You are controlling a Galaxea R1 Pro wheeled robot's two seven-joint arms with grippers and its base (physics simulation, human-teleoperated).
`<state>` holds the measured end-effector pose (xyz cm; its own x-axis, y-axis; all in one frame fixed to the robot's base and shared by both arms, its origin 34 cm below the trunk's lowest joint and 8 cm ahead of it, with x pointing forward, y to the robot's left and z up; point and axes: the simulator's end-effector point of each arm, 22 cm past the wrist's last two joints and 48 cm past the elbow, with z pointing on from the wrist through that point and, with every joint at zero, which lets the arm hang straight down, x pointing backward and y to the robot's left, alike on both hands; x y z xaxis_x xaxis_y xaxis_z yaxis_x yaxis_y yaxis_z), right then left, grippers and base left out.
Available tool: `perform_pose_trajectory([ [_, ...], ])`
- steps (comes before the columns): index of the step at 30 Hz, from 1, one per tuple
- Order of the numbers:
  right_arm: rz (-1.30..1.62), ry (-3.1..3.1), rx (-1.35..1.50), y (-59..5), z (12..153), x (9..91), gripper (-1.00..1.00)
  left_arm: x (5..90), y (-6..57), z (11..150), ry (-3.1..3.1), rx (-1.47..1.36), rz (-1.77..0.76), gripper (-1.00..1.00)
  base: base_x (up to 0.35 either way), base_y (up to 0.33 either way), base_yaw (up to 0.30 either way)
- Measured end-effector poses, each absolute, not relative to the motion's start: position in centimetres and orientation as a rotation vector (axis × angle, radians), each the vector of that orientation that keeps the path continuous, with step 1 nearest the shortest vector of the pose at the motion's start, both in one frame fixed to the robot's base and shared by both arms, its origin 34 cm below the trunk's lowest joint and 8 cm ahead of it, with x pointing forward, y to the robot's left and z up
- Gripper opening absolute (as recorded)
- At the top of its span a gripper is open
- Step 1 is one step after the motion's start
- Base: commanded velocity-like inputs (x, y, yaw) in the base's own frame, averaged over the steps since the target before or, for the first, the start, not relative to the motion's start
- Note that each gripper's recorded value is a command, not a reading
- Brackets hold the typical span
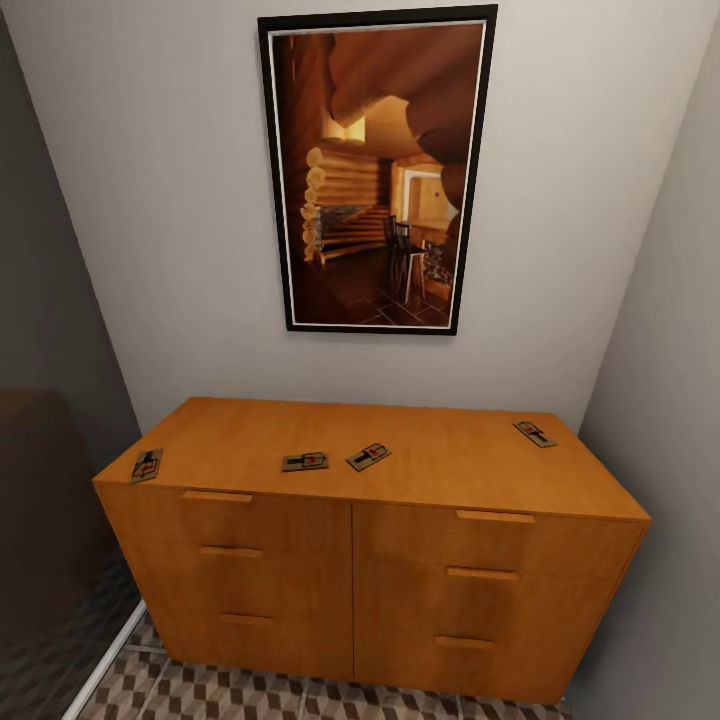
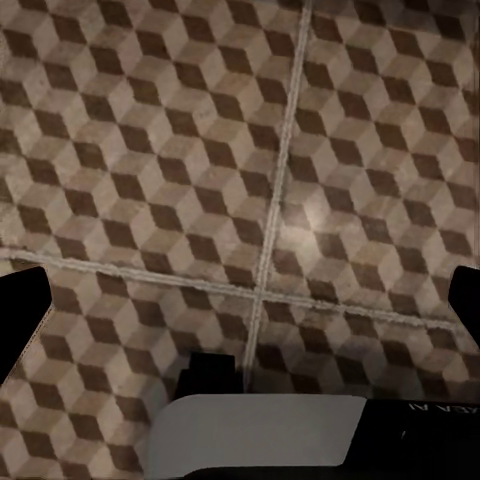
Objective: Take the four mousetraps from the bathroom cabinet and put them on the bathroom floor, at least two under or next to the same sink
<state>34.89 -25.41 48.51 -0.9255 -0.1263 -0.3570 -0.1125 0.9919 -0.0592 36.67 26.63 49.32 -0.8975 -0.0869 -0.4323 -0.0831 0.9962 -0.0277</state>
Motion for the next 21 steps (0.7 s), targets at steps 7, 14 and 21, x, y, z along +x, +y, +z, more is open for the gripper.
perform_pose_trajectory([
  [7, -0.070, 2.701, -0.183, -25.7, 50.3, 38.1, 1.00, 40.1, 26.6, 51.4, 2.637, -0.113, -0.020, 1.00, 0.000, 0.000, 0.000],
  [14, -0.091, 2.640, -0.170, -26.1, 53.0, 42.0, 1.00, 44.1, 26.3, 54.5, 2.582, -0.103, -0.038, 1.00, 0.000, 0.000, 0.000],
  [21, -0.107, 2.574, -0.150, -26.3, 56.9, 46.3, 1.00, 47.8, 25.8, 58.3, 2.529, -0.092, -0.057, 1.00, 0.000, 0.000, 0.000],
])
